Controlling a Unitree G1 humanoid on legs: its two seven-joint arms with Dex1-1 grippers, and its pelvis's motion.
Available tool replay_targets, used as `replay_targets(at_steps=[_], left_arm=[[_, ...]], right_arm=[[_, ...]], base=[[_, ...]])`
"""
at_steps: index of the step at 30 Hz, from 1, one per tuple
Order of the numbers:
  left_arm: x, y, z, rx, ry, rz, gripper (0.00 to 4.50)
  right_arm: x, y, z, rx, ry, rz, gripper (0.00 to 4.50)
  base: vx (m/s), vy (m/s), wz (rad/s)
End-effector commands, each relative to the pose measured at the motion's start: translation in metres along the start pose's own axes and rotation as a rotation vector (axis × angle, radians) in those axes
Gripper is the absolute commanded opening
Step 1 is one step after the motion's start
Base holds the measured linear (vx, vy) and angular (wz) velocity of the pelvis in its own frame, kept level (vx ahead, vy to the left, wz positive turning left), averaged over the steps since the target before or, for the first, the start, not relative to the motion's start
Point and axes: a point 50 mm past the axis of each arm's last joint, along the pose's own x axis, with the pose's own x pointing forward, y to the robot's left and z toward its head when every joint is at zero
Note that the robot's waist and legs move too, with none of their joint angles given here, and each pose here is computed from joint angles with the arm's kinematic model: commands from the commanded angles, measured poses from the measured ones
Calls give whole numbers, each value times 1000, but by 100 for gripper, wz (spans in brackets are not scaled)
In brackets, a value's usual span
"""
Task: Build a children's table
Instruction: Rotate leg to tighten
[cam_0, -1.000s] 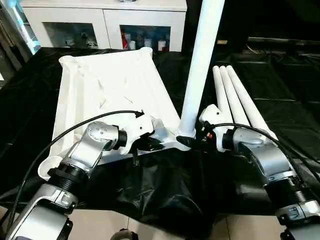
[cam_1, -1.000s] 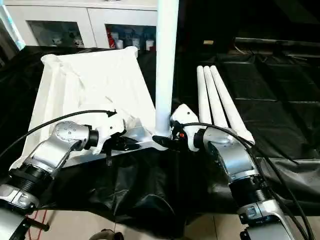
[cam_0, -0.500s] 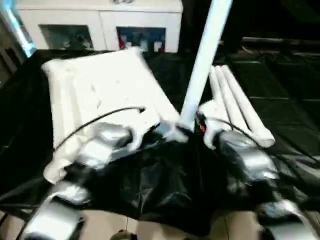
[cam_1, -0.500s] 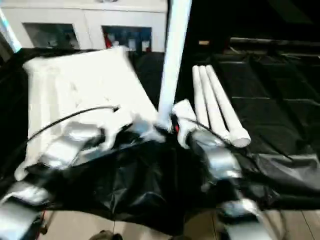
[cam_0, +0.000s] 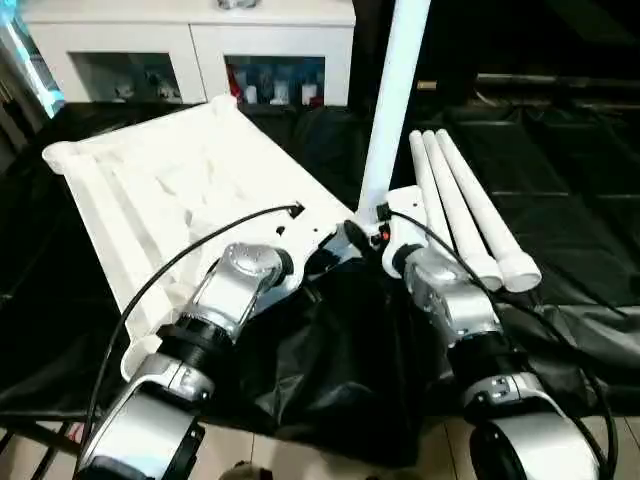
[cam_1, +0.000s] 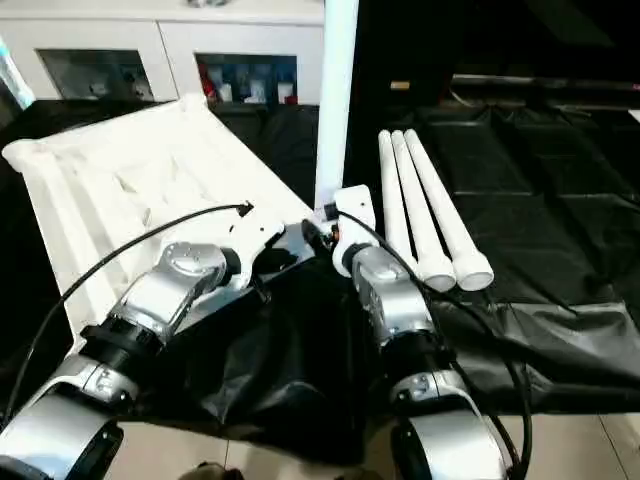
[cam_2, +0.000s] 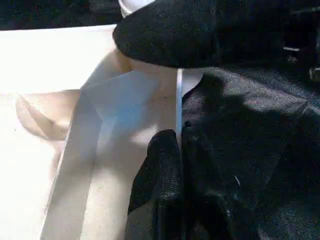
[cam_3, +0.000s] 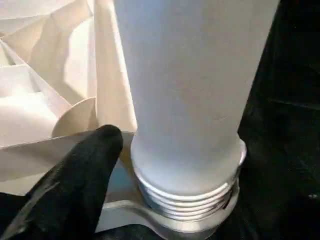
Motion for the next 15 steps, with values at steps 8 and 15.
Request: replay_targets(at_steps=[8, 15], left_arm=[[-13, -5, 15, 121, -126, -120, 0], [-27, -4, 7, 182, -146, -234, 0]], right_arm=[[-19, 2, -10, -176, 88, 307, 403], [-43, -23, -6, -264, 106, 396, 403]], base=[[0, 0, 0], [0, 0, 0]])
